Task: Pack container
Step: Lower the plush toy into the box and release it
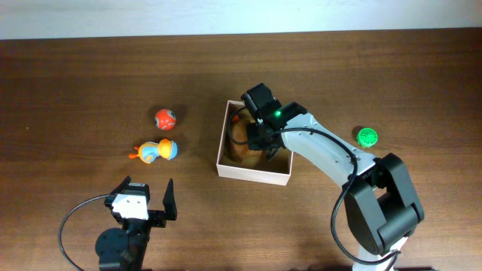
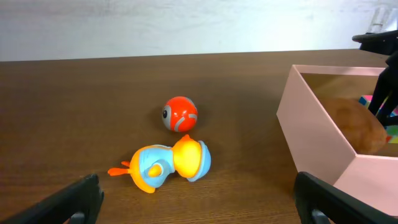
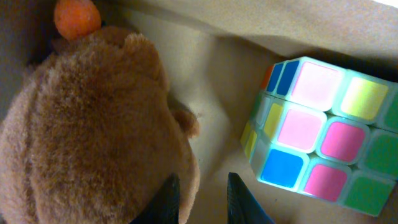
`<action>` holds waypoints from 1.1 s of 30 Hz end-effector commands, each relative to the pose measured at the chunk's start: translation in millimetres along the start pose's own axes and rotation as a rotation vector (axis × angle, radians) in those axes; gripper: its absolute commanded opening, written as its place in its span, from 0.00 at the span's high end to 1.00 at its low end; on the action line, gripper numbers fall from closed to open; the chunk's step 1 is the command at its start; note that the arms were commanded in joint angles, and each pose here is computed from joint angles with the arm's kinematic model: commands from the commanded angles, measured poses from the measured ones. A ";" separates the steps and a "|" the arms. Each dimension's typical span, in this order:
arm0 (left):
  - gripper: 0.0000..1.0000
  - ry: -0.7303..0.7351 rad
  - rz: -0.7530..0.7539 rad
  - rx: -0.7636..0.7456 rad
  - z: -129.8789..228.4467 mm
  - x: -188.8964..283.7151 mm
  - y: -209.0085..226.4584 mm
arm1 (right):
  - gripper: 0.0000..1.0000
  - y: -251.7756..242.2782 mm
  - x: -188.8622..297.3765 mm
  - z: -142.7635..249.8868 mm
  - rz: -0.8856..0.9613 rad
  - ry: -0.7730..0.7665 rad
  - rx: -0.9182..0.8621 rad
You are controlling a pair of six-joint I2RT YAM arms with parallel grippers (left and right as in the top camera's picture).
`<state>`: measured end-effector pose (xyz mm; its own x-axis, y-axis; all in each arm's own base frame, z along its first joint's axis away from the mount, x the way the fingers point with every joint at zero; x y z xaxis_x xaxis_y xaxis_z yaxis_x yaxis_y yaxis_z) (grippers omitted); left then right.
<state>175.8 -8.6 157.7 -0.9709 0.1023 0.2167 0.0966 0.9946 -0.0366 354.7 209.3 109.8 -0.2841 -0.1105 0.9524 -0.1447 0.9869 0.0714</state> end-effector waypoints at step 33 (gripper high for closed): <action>0.01 -0.005 0.003 -0.018 0.5 0.2 0.1 | 0.78 -6.0 50.5 -53.4 -0.024 -0.093 0.069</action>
<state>175.8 -8.6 157.7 -0.9709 0.1019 0.2167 0.0963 0.9947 -0.0365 381.0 200.3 149.3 -0.3207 -0.1406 0.9367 -0.1949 0.9776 0.0800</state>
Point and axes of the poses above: each gripper's point midway between its finger pads, its own x axis back along the fingers, its own y axis along the line the jaws close on, z = x × y, the point moved 6 cm from there along x, back along the fingers, and after that the axes turned 1 degree about x, right-handed, at the moved point
